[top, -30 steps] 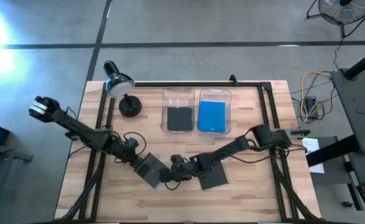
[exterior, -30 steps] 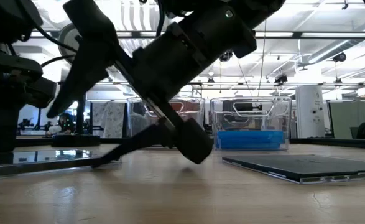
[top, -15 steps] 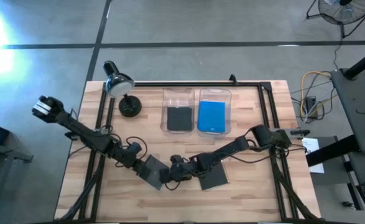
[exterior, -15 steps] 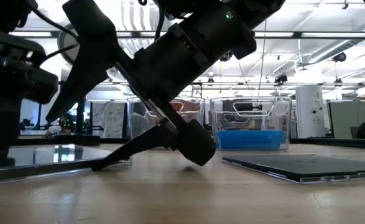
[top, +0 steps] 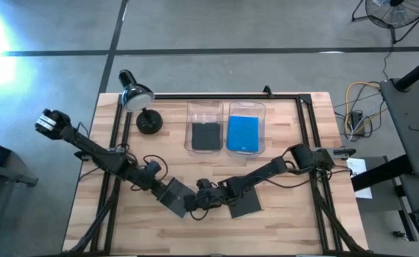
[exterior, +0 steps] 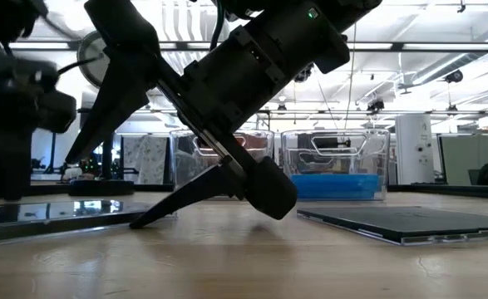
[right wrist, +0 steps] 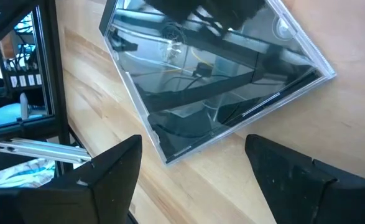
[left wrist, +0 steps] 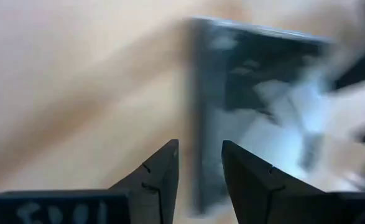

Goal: Pick & place jewel cases by type
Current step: Put the black CD case into the left transparent bin

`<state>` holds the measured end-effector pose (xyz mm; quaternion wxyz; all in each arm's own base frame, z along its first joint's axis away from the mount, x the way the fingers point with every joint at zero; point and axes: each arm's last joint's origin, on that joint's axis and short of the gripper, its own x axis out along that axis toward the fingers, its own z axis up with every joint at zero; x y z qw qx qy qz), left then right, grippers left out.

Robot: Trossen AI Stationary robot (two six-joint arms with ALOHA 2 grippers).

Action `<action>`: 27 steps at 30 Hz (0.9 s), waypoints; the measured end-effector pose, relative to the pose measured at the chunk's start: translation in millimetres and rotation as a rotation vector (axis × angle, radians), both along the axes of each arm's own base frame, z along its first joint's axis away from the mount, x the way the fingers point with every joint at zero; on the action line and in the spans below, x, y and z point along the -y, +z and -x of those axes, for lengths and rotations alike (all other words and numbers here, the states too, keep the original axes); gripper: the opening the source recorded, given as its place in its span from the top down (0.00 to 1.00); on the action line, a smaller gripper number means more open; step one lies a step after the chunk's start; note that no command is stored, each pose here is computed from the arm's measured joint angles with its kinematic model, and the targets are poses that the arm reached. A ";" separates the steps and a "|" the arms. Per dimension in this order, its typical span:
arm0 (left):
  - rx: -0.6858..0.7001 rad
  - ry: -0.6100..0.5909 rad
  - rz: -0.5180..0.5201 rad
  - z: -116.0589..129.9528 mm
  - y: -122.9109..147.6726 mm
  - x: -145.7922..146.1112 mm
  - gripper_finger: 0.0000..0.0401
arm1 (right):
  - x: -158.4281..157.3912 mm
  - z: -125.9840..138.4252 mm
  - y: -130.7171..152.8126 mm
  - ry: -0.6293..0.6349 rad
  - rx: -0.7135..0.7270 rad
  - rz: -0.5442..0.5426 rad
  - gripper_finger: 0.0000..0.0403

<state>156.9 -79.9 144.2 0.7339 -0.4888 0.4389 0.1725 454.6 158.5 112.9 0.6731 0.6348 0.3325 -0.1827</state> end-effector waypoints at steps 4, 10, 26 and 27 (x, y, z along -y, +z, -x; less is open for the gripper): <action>-0.098 0.051 -0.042 7.4 -6.8 -4.6 0.74 | -0.9 0.2 -0.2 0.000 0.002 -0.003 0.28; -0.054 0.048 -0.030 1.0 -12.0 -1.5 0.74 | -1.0 0.1 -0.3 0.001 0.004 -0.004 0.28; 0.014 0.002 0.005 -19.1 -27.4 9.9 0.74 | -1.5 0.4 -0.8 0.012 0.004 -0.007 0.31; 0.019 -0.003 0.007 -21.0 -26.3 11.1 0.74 | -2.0 0.6 -1.0 0.020 0.001 -0.009 0.31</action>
